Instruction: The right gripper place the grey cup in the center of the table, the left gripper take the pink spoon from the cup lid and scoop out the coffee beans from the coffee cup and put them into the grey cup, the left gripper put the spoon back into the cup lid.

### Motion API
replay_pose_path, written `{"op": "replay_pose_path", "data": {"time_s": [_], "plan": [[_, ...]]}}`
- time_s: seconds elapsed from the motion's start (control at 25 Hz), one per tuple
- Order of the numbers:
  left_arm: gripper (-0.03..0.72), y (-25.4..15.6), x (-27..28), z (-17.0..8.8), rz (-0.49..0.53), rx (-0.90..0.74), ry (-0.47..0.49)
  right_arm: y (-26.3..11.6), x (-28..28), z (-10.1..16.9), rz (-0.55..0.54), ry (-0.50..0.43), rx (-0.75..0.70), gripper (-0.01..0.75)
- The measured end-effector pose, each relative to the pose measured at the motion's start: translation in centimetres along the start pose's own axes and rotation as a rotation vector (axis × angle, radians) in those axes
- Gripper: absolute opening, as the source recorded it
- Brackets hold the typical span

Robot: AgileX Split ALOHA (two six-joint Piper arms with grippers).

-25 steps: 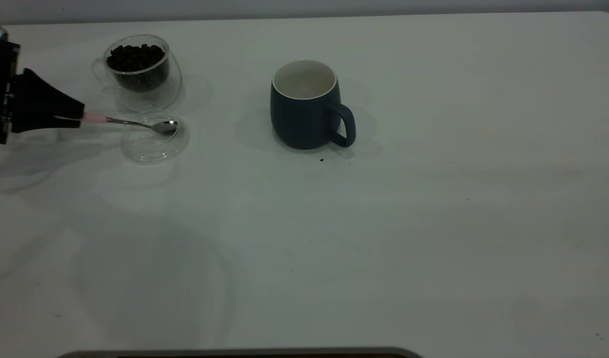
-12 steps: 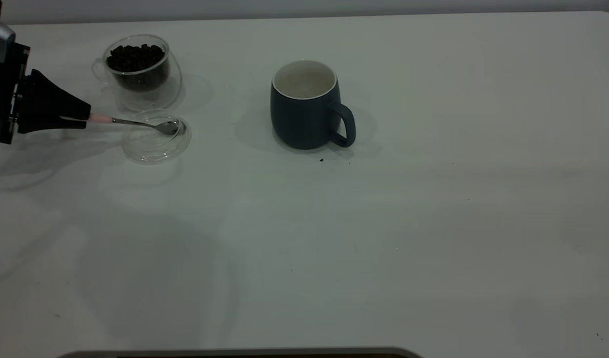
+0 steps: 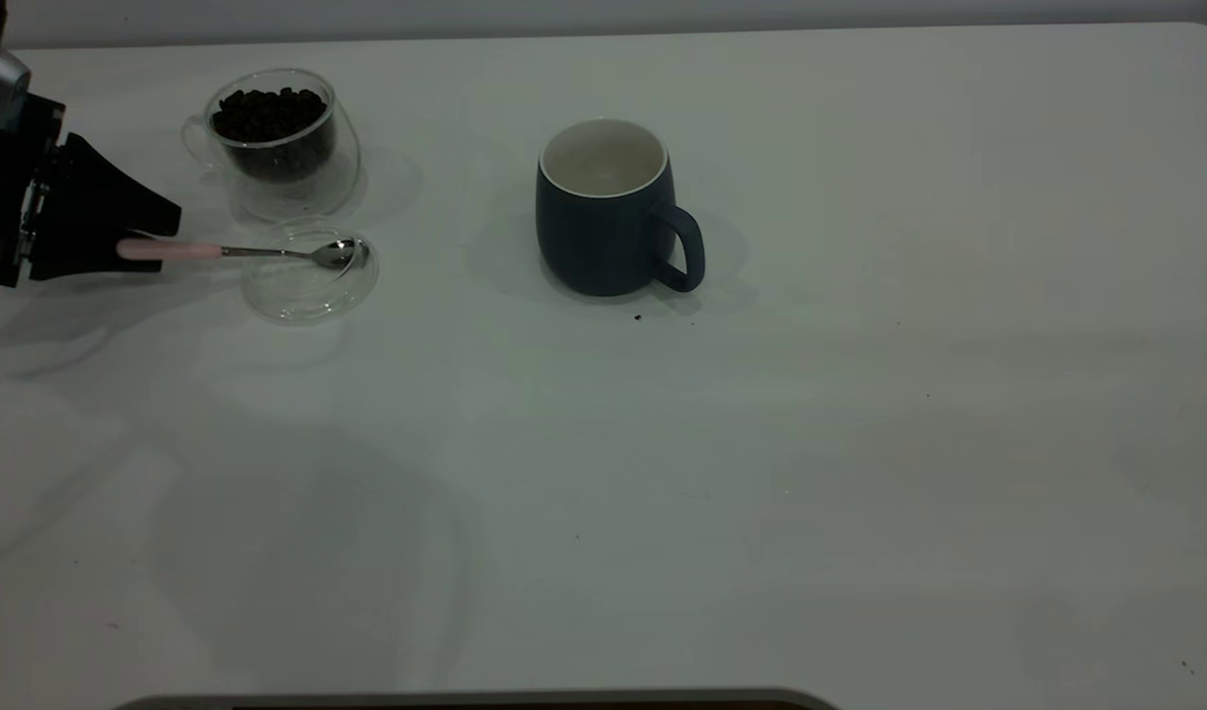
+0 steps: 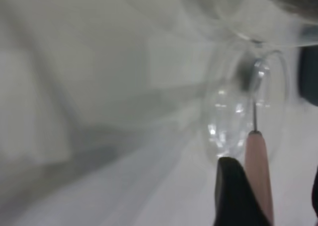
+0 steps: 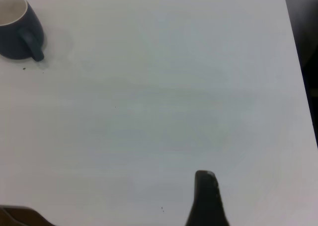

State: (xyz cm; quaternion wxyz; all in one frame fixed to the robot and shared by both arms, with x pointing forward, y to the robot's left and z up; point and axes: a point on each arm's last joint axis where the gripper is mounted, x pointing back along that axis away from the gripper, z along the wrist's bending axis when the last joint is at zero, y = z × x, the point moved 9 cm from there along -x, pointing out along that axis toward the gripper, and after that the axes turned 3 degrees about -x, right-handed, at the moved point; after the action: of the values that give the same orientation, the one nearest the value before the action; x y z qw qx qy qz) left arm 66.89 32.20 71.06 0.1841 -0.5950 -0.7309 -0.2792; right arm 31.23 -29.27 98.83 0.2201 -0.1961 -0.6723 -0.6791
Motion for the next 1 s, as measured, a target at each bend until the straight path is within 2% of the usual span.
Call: {"op": "replay_pose_path", "data": {"time_s": [0.24,0.44,0.52,0.68,0.8,1.0], "plan": [[0.480,-0.4,0.7,1.1,0.084,-0.071,0.074,0.0,0.0,0.0,0.000,0.000,0.000,0.591],[0.480,2.1,4.1,0.3,0.204,-0.115,0.147,0.0,0.0,0.0,0.000,0.000,0.000,0.591],[0.480,4.3,6.1,0.1,0.197,-0.117,0.230,0.0,0.0,0.0,0.000,0.000,0.000,0.591],[0.480,8.9,10.7,-0.8,0.091,-0.055,0.425,0.0,0.0,0.0,0.000,0.000,0.000,0.591],[0.480,10.9,14.1,-3.8,0.017,-0.080,0.508,0.0,0.0,0.0,0.000,0.000,0.000,0.591],[0.481,12.9,18.1,-12.0,-0.094,-0.180,0.575,0.0,0.0,0.0,0.000,0.000,0.000,0.591]]}}
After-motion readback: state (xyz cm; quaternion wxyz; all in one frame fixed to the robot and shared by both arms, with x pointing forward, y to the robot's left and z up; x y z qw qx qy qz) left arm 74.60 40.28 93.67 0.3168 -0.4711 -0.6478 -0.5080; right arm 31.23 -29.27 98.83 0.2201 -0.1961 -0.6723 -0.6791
